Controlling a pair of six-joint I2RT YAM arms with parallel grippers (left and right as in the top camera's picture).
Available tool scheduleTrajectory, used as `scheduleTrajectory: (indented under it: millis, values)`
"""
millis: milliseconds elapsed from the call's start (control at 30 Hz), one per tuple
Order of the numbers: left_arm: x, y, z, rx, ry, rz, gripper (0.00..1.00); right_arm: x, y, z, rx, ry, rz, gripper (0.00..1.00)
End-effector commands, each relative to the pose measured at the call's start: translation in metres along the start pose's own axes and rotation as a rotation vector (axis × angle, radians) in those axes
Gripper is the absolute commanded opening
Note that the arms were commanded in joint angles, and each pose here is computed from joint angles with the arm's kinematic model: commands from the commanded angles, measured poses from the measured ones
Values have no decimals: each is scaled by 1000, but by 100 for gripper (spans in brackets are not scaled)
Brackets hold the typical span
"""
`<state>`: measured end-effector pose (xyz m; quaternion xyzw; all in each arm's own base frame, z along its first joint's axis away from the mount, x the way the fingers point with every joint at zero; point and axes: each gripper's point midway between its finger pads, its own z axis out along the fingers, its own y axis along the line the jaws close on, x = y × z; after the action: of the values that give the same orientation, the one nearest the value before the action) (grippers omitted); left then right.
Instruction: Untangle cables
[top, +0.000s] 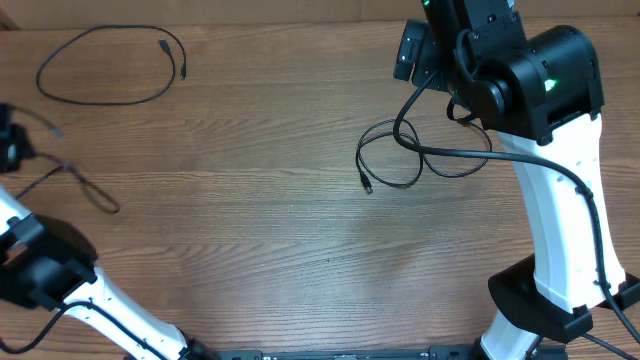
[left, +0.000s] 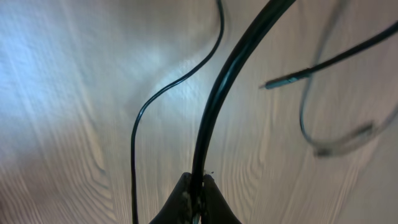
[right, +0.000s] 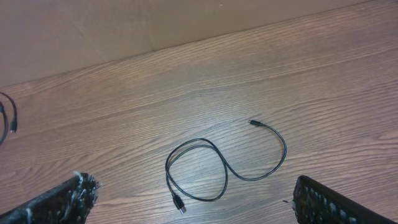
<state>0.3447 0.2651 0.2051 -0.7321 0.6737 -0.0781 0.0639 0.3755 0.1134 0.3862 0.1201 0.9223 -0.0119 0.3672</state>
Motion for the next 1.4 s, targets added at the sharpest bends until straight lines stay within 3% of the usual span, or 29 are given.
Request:
scheduleTrajectory:
  millis: [0,200,400,533,600,867,967,1033,1100,1300,1367]
  values:
    - [-21,21,-7,-36,-54,-94,4,-2,-3,-3,4,-13,0,100]
    - [-42,38,4,-70,-74,-108,4,-2,-3,-3,5,-13,0,100]
    - [-42,42,19,-96,-51,-68,5,-2,-3,-3,5,-13,0,100]
    - [-45,45,22,-112,-60,-65,14,-2,-3,-3,4,-13,0,100]
    - [-46,47,21,-119,-67,-42,24,-2,-3,-3,5,-13,0,100]
    - [-57,68,16,-233,-144,-31,33,-2,-3,-3,5,-13,0,100]
    - [-63,75,14,-273,-184,-28,38,-2,-3,-3,5,-13,0,100]
    - [-69,80,11,-303,-217,-29,47,-2,-3,-3,4,-13,0,100]
    - [-70,82,13,-311,-218,-31,47,-2,-3,-3,5,-13,0,100]
    - [-71,90,44,-341,-185,-31,57,-2,-3,-3,5,-13,0,100]
    - [-72,91,58,-347,-180,-15,66,-2,-3,-3,4,-13,0,100]
